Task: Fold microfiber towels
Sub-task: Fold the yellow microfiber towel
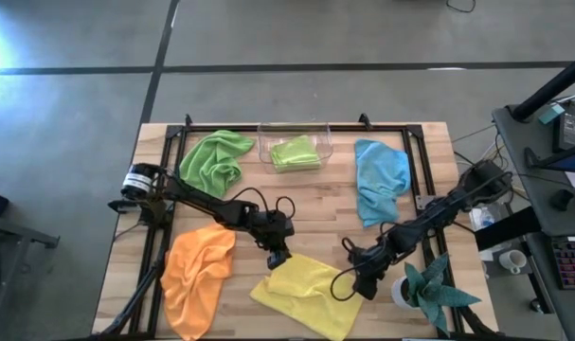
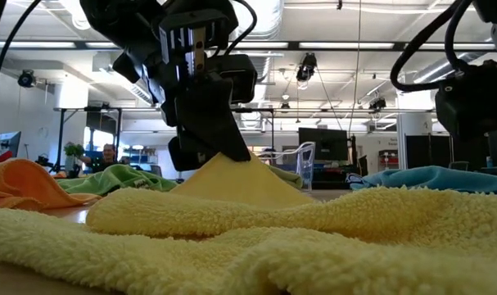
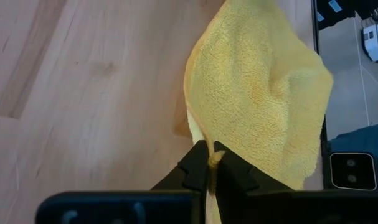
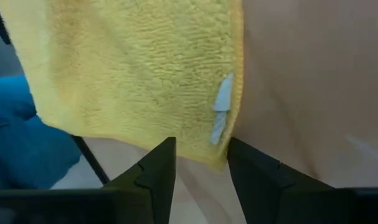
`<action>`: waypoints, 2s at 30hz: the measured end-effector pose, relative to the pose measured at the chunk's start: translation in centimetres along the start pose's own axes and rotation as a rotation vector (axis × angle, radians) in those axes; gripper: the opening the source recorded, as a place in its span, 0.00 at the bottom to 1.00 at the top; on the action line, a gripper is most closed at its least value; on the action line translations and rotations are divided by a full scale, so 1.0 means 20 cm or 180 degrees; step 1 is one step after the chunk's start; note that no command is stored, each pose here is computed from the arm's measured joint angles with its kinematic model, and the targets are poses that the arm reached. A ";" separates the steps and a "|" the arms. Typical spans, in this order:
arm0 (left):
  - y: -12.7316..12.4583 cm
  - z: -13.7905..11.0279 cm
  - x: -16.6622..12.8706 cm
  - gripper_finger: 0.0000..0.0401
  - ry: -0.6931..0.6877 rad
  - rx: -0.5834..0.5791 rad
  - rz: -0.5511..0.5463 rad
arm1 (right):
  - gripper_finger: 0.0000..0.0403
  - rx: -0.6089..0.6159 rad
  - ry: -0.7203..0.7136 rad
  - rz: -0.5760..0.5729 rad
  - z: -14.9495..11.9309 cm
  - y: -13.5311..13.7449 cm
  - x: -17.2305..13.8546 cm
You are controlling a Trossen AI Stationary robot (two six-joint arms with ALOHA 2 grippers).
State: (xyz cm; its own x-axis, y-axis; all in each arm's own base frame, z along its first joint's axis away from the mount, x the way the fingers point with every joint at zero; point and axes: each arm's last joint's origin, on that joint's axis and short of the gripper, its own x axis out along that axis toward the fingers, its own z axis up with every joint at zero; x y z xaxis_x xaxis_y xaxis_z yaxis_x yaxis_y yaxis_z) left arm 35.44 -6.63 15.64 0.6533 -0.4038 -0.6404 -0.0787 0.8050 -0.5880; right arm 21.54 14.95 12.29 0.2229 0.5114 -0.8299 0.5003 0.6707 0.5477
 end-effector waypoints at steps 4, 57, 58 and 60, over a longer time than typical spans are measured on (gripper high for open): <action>0.00 -0.01 0.00 0.01 0.0013 -0.0003 0.0008 | 0.32 0.0009 0.0068 -0.0025 0.02 0.02 0.04; -0.27 0.08 -0.75 0.01 -0.1100 0.0546 0.0611 | 0.02 -0.1512 -0.1340 -0.1402 0.14 0.63 -0.88; -0.27 0.08 -0.77 0.01 -0.1138 0.0552 0.0590 | 0.02 -0.1551 -0.1379 -0.1381 0.14 0.65 -0.90; -0.29 0.07 -0.81 0.01 -0.1206 0.0561 0.0548 | 0.02 -0.1619 -0.1423 -0.1358 0.14 0.67 -0.95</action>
State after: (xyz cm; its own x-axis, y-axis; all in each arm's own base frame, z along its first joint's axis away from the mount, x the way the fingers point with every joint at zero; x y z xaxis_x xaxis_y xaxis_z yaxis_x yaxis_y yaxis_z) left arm 26.47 -4.08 30.07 0.8741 -0.0964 -0.4761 -0.1024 0.9216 -0.3745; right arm 26.43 12.73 35.02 0.4665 -0.0360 -0.8838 0.1993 0.9778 0.0654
